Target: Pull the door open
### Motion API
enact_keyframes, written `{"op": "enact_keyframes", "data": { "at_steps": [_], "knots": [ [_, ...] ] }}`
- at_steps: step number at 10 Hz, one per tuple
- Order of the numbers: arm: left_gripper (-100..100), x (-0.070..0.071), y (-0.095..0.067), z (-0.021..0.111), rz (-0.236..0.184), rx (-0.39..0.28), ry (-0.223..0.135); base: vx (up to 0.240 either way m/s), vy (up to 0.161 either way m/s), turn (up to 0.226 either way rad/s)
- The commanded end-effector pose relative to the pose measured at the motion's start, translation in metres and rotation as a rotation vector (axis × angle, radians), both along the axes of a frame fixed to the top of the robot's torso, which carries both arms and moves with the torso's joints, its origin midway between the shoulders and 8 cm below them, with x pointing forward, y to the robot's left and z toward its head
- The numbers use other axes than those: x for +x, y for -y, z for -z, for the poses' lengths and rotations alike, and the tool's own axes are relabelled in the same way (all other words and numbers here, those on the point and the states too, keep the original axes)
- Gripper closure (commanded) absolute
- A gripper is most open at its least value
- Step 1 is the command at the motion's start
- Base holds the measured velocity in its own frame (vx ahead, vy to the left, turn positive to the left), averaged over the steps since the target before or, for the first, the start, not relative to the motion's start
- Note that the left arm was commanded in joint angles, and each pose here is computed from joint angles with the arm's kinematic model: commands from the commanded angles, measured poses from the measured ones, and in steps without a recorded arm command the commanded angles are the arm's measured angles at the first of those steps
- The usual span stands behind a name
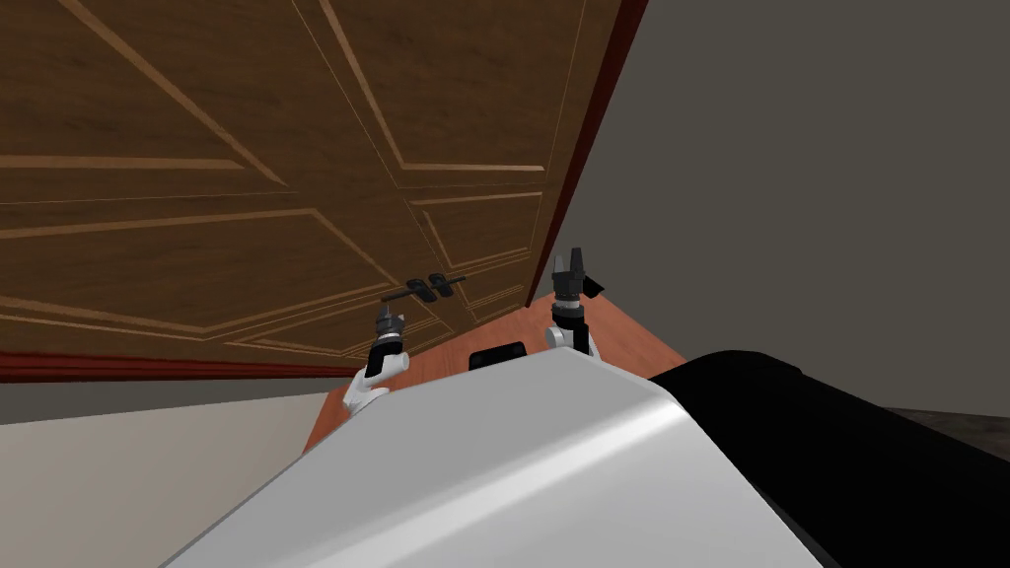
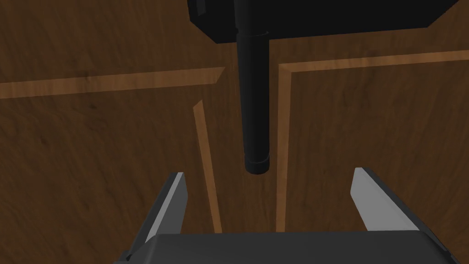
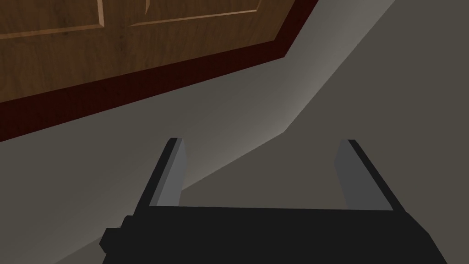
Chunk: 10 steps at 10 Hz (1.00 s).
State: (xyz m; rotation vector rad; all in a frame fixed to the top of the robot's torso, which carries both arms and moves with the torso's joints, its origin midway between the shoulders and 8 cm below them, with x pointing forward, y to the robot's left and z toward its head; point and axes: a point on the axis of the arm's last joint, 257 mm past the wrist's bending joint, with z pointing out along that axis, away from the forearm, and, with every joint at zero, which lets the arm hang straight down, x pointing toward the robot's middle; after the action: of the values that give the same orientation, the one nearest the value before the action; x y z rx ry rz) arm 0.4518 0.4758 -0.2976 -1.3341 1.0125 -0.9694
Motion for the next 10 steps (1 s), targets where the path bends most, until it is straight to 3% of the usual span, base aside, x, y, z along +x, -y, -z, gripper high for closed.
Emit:
{"op": "enact_keyframes", "data": {
  "at_steps": [1, 3, 5, 6, 7, 10],
  "knots": [
    [-100, -0.007, -0.019, 0.001, -0.023, 0.001, -0.001, 0.13, 0.054, -0.1],
    [-100, -0.009, -0.031, 0.0, -0.035, -0.002, 0.005, 0.166, 0.061, -0.122],
    [-100, 0.001, -0.02, -0.005, -0.013, -0.014, 0.025, 0.19, -0.01, -0.176],
    [-100, -0.003, -0.025, -0.003, -0.022, -0.01, 0.017, 0.098, -0.04, -0.04],
    [100, -0.003, -0.025, -0.003, -0.022, -0.01, 0.017, -0.016, 0.011, 0.055],
    [100, -0.003, -0.025, -0.003, -0.022, -0.01, 0.017, -0.028, 0.008, -0.016]
  ]
}}
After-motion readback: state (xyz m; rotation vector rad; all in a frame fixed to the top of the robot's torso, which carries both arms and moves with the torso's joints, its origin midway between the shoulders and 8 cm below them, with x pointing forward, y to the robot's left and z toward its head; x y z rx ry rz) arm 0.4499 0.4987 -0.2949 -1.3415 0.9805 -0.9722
